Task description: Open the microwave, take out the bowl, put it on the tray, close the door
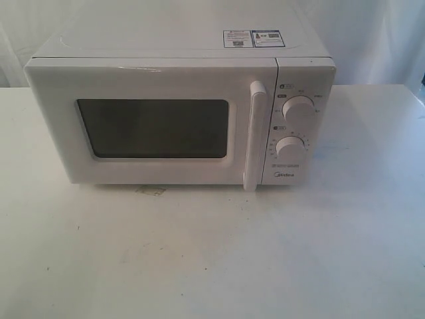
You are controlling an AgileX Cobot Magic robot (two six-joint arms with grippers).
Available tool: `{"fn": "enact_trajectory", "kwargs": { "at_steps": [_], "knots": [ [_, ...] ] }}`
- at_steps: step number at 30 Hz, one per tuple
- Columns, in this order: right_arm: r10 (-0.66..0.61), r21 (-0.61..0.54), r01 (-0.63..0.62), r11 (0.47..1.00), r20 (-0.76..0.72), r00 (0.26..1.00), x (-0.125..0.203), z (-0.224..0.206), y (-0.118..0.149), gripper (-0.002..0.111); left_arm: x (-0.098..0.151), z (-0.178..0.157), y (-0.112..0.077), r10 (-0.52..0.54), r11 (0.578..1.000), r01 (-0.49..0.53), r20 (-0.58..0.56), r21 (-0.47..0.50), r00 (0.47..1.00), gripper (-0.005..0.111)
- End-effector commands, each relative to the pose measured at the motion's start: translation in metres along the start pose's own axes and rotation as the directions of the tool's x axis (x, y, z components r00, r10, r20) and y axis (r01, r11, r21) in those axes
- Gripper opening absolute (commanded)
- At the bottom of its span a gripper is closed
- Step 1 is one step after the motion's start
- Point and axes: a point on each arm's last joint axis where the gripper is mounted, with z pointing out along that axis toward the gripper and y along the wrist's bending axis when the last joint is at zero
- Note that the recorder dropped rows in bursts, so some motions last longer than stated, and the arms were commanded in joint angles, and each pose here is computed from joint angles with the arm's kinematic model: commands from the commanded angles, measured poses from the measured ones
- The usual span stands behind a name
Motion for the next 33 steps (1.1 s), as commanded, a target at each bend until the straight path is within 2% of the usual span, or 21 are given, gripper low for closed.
{"fn": "enact_trajectory", "kwargs": {
  "at_steps": [1, 8, 10, 13, 16, 18, 20, 21, 23, 25, 27, 29, 31, 32, 33],
  "knots": [
    [0.007, 0.005, -0.007, 1.0, 0.085, 0.996, -0.01, 0.0, -0.001, 0.0, 0.001, 0.0, 0.0, -0.004, 1.0, 0.004, -0.001, -0.001, 1.0, 0.0],
    [0.002, 0.003, -0.002, 1.0, -0.007, 1.0, 0.008, 0.018, -0.001, 0.0, 0.001, 0.0, 0.0, -0.004, 1.0, 0.004, -0.001, -0.001, 1.0, 0.0],
    [0.019, 0.009, -0.018, 1.0, -0.148, 0.989, 0.02, 0.032, -0.001, 0.0, 0.001, 0.0, 0.0, -0.004, 1.0, 0.004, -0.001, -0.001, 1.0, 0.0],
    [0.047, 0.02, -0.042, 0.999, -0.414, 0.909, 0.035, 0.051, -0.002, 0.0, 0.001, 0.0, 0.0, -0.004, 1.0, 0.004, -0.001, -0.001, 1.0, 0.0],
    [0.056, 0.016, -0.055, 0.998, -0.507, 0.86, 0.031, 0.065, 0.001, 0.0, 0.001, 0.0, 0.0, -0.004, 1.0, 0.004, -0.001, -0.001, 1.0, 0.0],
    [-0.031, -0.044, 0.009, 0.999, -0.544, 0.838, 0.025, 0.066, 0.006, 0.0, 0.001, 0.0, 0.0, -0.004, 1.0, 0.004, -0.001, -0.001, 1.0, 0.0],
    [-0.189, -0.167, 0.111, 0.98, -0.586, 0.788, 0.019, 0.065, 0.012, 0.0, 0.001, 0.0, 0.0, -0.004, 1.0, 0.004, -0.001, -0.001, 1.0, 0.0],
    [-0.248, -0.24, 0.122, 0.963, -0.612, 0.751, 0.018, 0.062, 0.017, 0.0, 0.001, 0.0, 0.0, -0.004, 1.0, 0.004, -0.001, -0.001, 1.0, 0.0],
    [-0.345, -0.419, 0.078, 0.905, -0.612, 0.712, 0.012, 0.057, 0.03, 0.0, 0.001, 0.0, 0.0, -0.004, 1.0, 0.004, -0.001, -0.001, 1.0, 0.0],
    [-0.377, -0.567, -0.005, 0.823, -0.553, 0.743, 0.006, 0.052, 0.046, 0.0, 0.001, 0.0, 0.0, -0.004, 1.0, 0.004, -0.001, -0.001, 1.0, 0.0],
    [-0.408, -0.697, -0.041, 0.716, -0.466, 0.785, 0.002, 0.046, 0.059, 0.0, 0.001, 0.0, 0.0, -0.004, 1.0, 0.004, -0.001, -0.001, 1.0, 0.0],
    [-0.465, -0.828, -0.076, 0.556, -0.386, 0.797, 0.003, 0.04, 0.07, 0.0, 0.001, 0.0, 0.0, -0.004, 1.0, 0.004, -0.001, -0.001, 1.0, 0.0],
    [-0.489, -0.896, -0.127, 0.425, -0.345, 0.801, 0.005, 0.037, 0.077, 0.0, 0.001, 0.0, 0.0, -0.004, 1.0, 0.004, -0.001, -0.001, 1.0, 0.0],
    [-0.472, -0.907, -0.154, 0.393, -0.343, 0.812, 0.006, 0.04, 0.08, 0.0, 0.001, 0.0, 0.0, -0.004, 1.0, 0.004, -0.001, -0.001, 1.0, 0.0],
    [-0.45, -0.907, -0.171, 0.384, -0.346, 0.823, 0.007, 0.044, 0.082, 0.0, 0.001, 0.0, 0.0, -0.004, 1.0, 0.004, -0.001, -0.001, 1.0, 0.0]
  ]
}}
